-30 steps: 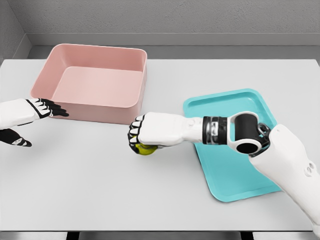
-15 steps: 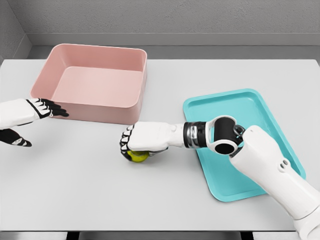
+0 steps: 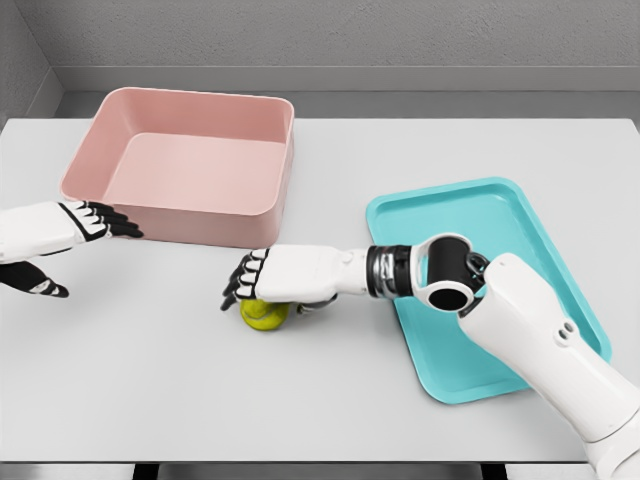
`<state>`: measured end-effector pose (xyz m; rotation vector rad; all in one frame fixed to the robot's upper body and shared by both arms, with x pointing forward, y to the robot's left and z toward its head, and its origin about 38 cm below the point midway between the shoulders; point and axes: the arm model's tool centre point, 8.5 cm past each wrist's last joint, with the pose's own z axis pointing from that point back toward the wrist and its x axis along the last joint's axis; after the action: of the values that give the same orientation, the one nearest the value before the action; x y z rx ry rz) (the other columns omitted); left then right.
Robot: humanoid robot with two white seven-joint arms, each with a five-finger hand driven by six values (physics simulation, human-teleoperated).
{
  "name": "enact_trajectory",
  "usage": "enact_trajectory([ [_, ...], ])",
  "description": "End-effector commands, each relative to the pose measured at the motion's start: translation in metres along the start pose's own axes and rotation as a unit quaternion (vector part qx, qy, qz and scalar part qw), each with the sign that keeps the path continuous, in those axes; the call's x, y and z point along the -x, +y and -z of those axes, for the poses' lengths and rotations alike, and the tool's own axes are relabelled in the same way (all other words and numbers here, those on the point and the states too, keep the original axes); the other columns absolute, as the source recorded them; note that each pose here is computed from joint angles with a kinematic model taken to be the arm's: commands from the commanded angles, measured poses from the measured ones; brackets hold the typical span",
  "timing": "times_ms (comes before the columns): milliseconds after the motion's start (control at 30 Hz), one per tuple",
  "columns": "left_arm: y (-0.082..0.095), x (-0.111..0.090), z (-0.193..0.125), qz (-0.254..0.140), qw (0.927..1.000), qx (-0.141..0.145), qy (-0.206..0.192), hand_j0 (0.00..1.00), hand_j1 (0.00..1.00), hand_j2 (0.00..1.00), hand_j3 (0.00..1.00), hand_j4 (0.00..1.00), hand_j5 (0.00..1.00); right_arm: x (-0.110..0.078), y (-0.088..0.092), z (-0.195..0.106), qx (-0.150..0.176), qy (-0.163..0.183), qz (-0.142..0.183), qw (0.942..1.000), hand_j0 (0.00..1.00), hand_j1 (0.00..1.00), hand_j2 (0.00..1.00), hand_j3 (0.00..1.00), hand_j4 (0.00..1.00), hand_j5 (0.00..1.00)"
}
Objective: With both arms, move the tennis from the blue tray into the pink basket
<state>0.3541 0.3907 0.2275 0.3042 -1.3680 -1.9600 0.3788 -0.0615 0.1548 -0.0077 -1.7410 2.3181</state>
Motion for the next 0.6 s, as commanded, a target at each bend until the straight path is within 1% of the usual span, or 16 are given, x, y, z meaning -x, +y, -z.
enact_trajectory([
  [0, -0.001, -0.001, 0.001, 0.000, 1.0000, 0.001, -0.001, 1.00, 1.00, 1.00, 1.00, 1.00, 1.00, 0.002, -0.016, -0.012, 0.024, 0.009, -0.011, 0.9996, 1.00, 1.00, 1.00, 1.00, 1.00, 1.00],
  [67, -0.003, -0.001, 0.002, -0.002, 1.0000, 0.002, -0.002, 1.00, 1.00, 1.00, 1.00, 1.00, 1.00, -0.001, -0.034, -0.028, 0.048, 0.014, -0.030, 0.9983, 1.00, 1.00, 1.00, 1.00, 1.00, 1.00],
  [100, -0.003, -0.001, 0.002, 0.002, 1.0000, 0.004, -0.001, 1.00, 1.00, 1.00, 1.00, 1.00, 1.00, -0.004, -0.038, -0.034, 0.057, 0.015, -0.036, 0.9976, 1.00, 1.00, 1.00, 1.00, 1.00, 1.00],
  [133, -0.005, -0.002, 0.007, 0.002, 1.0000, 0.004, -0.006, 1.00, 1.00, 1.00, 1.00, 1.00, 1.00, -0.009, -0.047, -0.049, 0.073, 0.019, -0.049, 0.9959, 1.00, 1.00, 1.00, 1.00, 1.00, 1.00],
  [167, -0.007, -0.003, 0.008, 0.006, 0.9999, 0.006, -0.006, 1.00, 1.00, 1.00, 1.00, 1.00, 1.00, -0.011, -0.053, -0.060, 0.085, 0.024, -0.052, 0.9947, 1.00, 1.00, 1.00, 1.00, 1.00, 1.00],
  [233, -0.010, -0.004, 0.014, 0.011, 0.9999, 0.009, -0.010, 1.00, 1.00, 1.00, 1.00, 1.00, 1.00, -0.004, -0.057, -0.081, 0.105, 0.041, -0.044, 0.9927, 1.00, 1.00, 1.00, 1.00, 1.00, 1.00],
  [267, -0.015, -0.006, 0.018, 0.015, 0.9997, 0.015, -0.013, 1.00, 1.00, 1.00, 1.00, 1.00, 1.00, -0.001, -0.061, -0.095, 0.118, 0.051, -0.039, 0.9909, 1.00, 1.00, 1.00, 1.00, 1.00, 1.00],
  [333, -0.022, -0.009, 0.026, 0.022, 0.9993, 0.022, -0.019, 1.00, 1.00, 1.00, 1.00, 1.00, 1.00, 0.009, -0.071, -0.128, 0.152, 0.067, -0.019, 0.9859, 1.00, 1.00, 1.00, 1.00, 1.00, 1.00],
  [367, -0.025, -0.012, 0.032, 0.020, 0.9992, 0.022, -0.026, 1.00, 1.00, 1.00, 1.00, 1.00, 1.00, 0.015, -0.072, -0.151, 0.167, 0.089, -0.014, 0.9819, 1.00, 1.00, 1.00, 1.00, 1.00, 1.00],
  [400, -0.026, -0.012, 0.034, 0.027, 0.9990, 0.025, -0.026, 1.00, 1.00, 1.00, 1.00, 1.00, 1.00, 0.020, -0.068, -0.172, 0.168, 0.110, -0.006, 0.9796, 1.00, 1.00, 1.00, 1.00, 1.00, 1.00],
  [433, -0.026, -0.014, 0.036, 0.027, 0.9989, 0.024, -0.030, 1.00, 1.00, 1.00, 1.00, 1.00, 1.00, 0.022, -0.059, -0.196, 0.179, 0.133, 0.011, 0.9747, 1.00, 1.00, 1.00, 1.00, 1.00, 1.00],
  [500, -0.024, -0.015, 0.036, 0.030, 0.9988, 0.022, -0.031, 1.00, 1.00, 1.00, 1.00, 1.00, 1.00, 0.024, -0.040, -0.239, 0.211, 0.192, 0.035, 0.9578, 1.00, 1.00, 1.00, 1.00, 1.00, 1.00],
  [533, -0.022, -0.017, 0.038, 0.032, 0.9987, 0.019, -0.035, 1.00, 1.00, 1.00, 1.00, 1.00, 1.00, 0.024, -0.033, -0.255, 0.226, 0.215, 0.041, 0.9493, 1.00, 1.00, 1.00, 1.00, 1.00, 1.00],
  [567, -0.020, -0.020, 0.039, 0.035, 0.9985, 0.018, -0.039, 1.00, 1.00, 1.00, 1.00, 1.00, 1.00, 0.024, -0.027, -0.268, 0.233, 0.233, 0.046, 0.9431, 1.00, 1.00, 1.00, 1.00, 1.00, 1.00],
])
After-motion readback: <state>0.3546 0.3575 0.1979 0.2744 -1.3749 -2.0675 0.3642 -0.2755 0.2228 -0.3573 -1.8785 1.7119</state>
